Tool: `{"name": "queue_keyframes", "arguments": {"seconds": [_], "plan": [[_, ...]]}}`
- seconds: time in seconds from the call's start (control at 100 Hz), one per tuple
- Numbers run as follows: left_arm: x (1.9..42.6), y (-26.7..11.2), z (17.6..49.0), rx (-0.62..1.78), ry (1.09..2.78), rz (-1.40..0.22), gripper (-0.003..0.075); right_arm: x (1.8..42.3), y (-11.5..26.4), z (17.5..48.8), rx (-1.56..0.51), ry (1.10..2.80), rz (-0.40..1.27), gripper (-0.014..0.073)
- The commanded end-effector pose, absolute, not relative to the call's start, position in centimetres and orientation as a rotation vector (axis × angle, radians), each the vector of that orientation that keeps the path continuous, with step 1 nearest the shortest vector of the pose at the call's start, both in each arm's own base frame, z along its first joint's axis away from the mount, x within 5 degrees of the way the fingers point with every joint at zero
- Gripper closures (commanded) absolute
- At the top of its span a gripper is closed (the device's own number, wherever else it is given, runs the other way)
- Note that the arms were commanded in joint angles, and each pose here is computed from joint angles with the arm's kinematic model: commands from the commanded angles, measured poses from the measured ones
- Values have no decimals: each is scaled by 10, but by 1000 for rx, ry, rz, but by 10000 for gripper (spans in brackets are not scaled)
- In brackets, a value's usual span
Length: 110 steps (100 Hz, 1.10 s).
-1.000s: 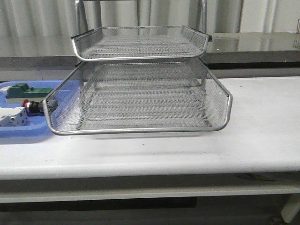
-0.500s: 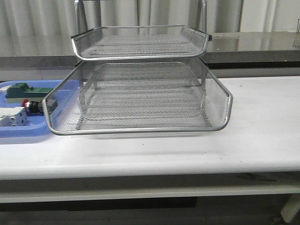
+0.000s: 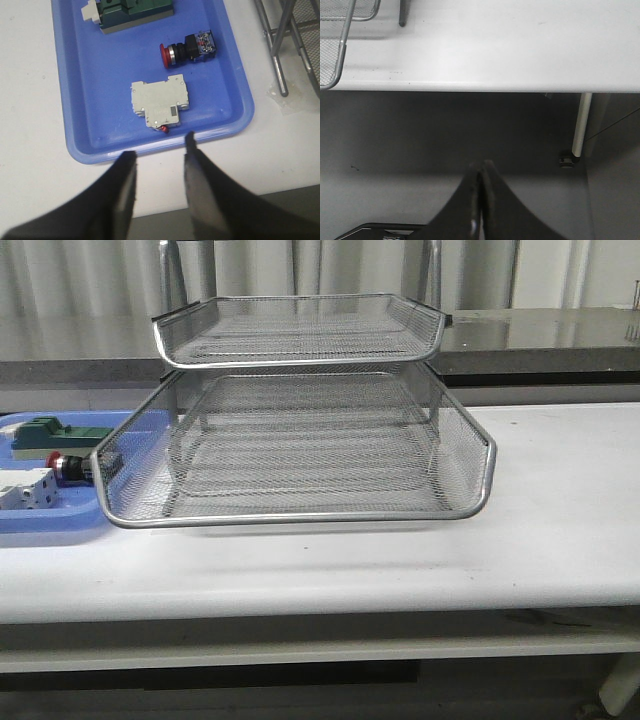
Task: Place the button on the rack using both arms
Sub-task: 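Release the tier and withdraw the right gripper upward, then lower the left gripper onto the red push button and grasp it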
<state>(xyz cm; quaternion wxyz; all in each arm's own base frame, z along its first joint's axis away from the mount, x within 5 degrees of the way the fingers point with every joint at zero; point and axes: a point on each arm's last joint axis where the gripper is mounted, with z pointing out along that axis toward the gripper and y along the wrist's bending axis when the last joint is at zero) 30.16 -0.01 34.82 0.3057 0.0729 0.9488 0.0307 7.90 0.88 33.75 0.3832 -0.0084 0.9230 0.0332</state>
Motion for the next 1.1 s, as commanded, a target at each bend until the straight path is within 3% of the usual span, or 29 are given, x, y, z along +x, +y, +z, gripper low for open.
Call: {"name": "queue_keyframes", "arguments": {"seconds": [0.0,0.07,0.13,0.4,0.71,1.09], "plan": [[298,0,368,194,2426,82,189,82,8,350,-23,2273,70,661],[298,0,368,194,2428,82,68,82,8,350,-23,2273,70,661],[299,0,368,194,2425,82,34,82,8,350,-23,2273,70,661],[304,-3,372,184,2356,53,81,82,8,350,-23,2273,70,661],[339,-6,365,567,2309,169,81,82,8,350,-23,2273,70,661],[405,-11,331,909,2320,197,81,82,8,350,-23,2274,70,661]]}}
